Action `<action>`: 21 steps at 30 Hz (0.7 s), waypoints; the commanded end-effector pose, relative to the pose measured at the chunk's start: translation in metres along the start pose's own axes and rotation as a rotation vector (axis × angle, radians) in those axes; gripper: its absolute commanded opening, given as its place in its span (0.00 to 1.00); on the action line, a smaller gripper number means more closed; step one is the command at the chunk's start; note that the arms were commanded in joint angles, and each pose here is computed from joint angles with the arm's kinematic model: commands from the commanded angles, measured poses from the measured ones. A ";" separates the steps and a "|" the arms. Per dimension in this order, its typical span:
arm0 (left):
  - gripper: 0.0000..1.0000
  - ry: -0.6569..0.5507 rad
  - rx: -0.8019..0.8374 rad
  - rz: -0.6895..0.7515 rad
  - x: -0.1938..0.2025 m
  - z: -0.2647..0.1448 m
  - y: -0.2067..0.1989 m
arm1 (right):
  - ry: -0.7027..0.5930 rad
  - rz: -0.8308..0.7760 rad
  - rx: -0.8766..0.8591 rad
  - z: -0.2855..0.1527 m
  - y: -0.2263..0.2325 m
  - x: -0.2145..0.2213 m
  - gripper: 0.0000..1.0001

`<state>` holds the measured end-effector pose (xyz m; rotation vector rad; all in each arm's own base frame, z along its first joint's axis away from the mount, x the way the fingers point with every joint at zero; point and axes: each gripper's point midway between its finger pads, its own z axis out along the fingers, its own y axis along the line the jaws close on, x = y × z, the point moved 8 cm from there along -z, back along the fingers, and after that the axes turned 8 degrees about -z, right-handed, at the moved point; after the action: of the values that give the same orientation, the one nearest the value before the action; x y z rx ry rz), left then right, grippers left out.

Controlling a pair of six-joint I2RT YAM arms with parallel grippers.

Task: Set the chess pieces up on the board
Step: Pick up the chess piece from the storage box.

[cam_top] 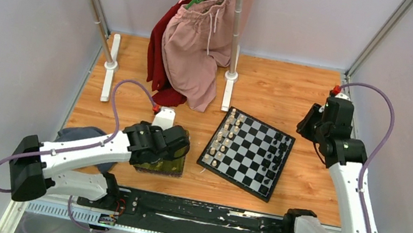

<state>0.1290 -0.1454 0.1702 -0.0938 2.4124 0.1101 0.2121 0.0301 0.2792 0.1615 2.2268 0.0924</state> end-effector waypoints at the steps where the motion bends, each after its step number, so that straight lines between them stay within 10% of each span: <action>1: 0.79 0.040 -0.027 -0.123 0.012 0.003 0.012 | -0.032 -0.013 -0.037 0.012 0.009 -0.010 0.31; 21: 0.64 0.139 -0.028 -0.226 0.050 0.031 0.009 | 0.012 -0.044 -0.053 0.030 0.017 0.003 0.30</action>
<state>0.1051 -0.1320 0.1197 -0.3314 2.5498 0.0628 0.2361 0.0427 0.2646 0.1150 2.2316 0.1178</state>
